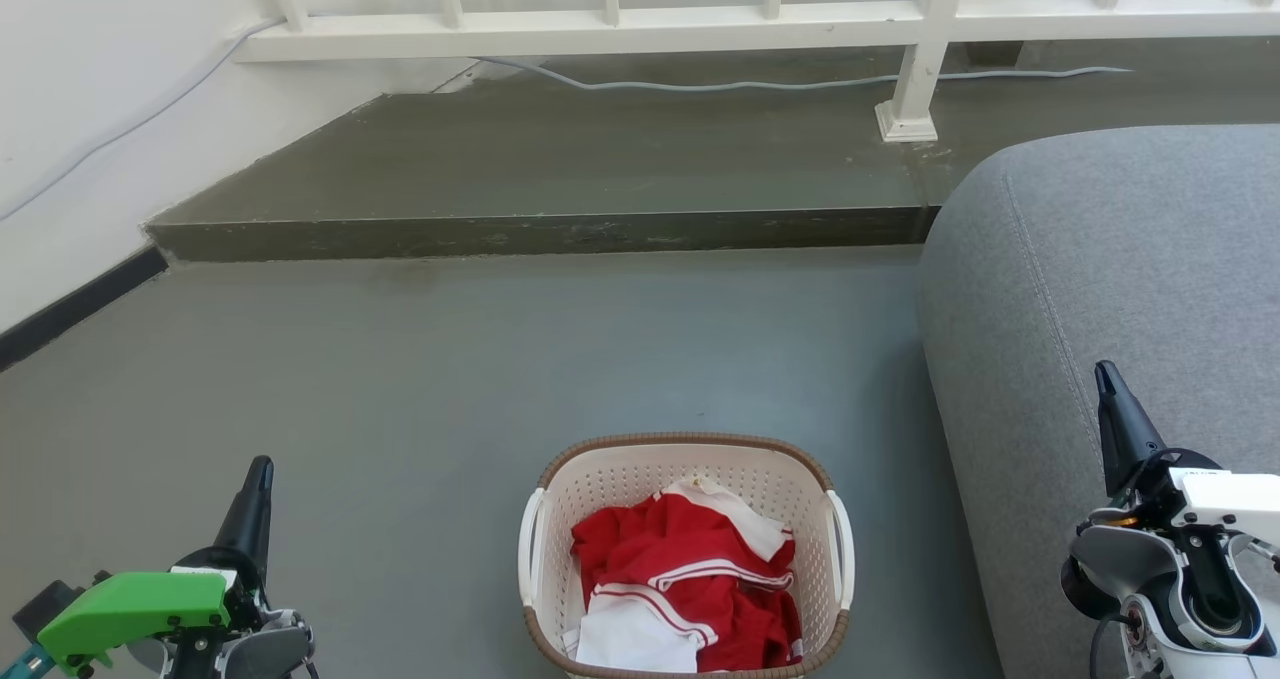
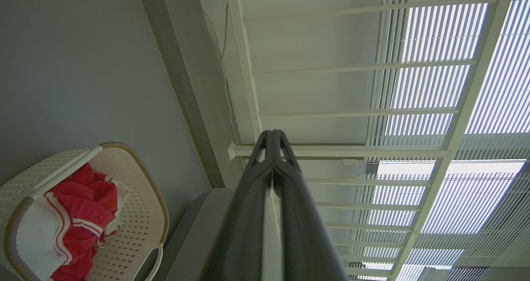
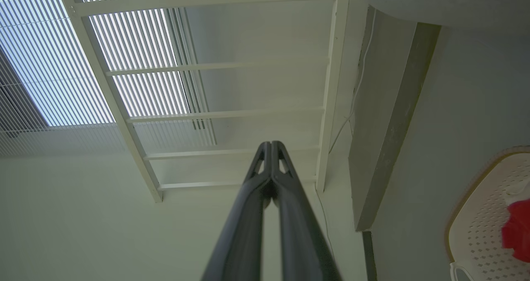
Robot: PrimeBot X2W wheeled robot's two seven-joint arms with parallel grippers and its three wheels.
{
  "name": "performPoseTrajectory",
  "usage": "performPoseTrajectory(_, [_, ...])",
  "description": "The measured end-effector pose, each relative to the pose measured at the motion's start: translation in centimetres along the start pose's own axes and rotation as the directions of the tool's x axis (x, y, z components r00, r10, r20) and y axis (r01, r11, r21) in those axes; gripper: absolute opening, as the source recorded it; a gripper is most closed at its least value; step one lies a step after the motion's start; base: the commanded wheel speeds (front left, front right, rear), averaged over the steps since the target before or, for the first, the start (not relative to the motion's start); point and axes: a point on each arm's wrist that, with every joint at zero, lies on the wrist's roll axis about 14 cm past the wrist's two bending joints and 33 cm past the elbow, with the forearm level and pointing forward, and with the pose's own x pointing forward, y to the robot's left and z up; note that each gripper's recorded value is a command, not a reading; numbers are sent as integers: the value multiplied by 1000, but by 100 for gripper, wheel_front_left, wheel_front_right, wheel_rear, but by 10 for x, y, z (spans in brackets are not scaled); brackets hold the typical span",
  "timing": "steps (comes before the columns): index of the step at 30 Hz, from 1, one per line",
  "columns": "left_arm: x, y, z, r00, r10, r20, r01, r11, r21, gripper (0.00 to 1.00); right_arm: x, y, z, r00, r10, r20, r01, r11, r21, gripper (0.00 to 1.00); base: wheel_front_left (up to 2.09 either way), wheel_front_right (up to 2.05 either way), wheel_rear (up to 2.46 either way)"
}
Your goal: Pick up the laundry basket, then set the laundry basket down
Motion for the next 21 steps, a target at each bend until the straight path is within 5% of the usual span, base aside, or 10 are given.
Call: performPoseTrajectory(21, [0, -1, 0, 1000, -3, 2, 3, 1000, -1, 0, 0, 0, 0, 1000, 0, -2, 0, 1000, 2, 0, 0, 0, 0])
